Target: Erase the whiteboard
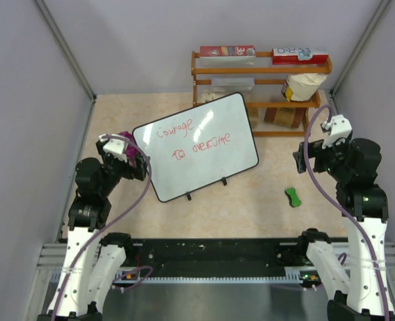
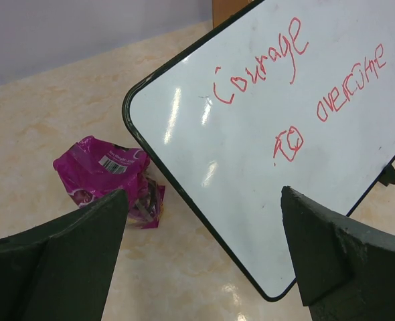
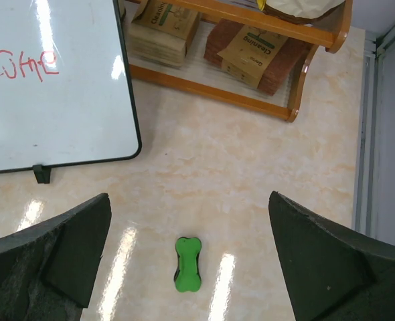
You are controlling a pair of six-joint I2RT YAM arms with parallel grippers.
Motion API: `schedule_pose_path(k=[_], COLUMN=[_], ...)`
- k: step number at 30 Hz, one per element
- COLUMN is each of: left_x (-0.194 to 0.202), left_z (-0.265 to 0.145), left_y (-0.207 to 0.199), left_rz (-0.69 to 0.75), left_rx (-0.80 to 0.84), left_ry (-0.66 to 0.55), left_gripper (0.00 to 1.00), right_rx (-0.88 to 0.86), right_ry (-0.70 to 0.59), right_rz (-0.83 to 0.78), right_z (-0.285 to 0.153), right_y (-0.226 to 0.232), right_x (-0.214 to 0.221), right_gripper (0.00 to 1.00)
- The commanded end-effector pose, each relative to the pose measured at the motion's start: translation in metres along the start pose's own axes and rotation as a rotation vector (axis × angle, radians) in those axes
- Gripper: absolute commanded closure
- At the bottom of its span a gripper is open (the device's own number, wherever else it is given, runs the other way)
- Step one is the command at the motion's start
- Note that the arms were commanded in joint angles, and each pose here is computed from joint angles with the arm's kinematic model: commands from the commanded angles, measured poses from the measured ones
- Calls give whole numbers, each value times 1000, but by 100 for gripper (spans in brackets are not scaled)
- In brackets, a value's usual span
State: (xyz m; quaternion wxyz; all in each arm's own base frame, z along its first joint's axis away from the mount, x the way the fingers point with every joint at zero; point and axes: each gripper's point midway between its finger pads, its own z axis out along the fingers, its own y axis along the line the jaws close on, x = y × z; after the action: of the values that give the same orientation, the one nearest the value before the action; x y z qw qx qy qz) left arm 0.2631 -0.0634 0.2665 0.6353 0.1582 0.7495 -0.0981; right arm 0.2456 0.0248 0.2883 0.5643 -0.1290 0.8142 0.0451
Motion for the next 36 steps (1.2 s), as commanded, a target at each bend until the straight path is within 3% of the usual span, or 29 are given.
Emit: schedule_pose_path(k=[1, 11, 27, 36], left_x=[-12, -9, -8, -6], left_z=[3, 3, 7, 13], left_y=[2, 3, 2, 22], left_rz=[27, 33, 25, 38], left_rx=[1, 0, 7, -87], left_ry=[-52, -44, -36, -24], left_gripper=[1, 1, 1, 1], right_rx=[-9, -1, 66, 64], right_ry=[-34, -9, 205, 232], right_rz=[-19, -14, -71, -78], right_z=[-4, -1, -5, -5], right_y=[2, 1, -16, -16], right_x=[-9, -3, 39, 49], right_gripper=[1, 1, 1, 1])
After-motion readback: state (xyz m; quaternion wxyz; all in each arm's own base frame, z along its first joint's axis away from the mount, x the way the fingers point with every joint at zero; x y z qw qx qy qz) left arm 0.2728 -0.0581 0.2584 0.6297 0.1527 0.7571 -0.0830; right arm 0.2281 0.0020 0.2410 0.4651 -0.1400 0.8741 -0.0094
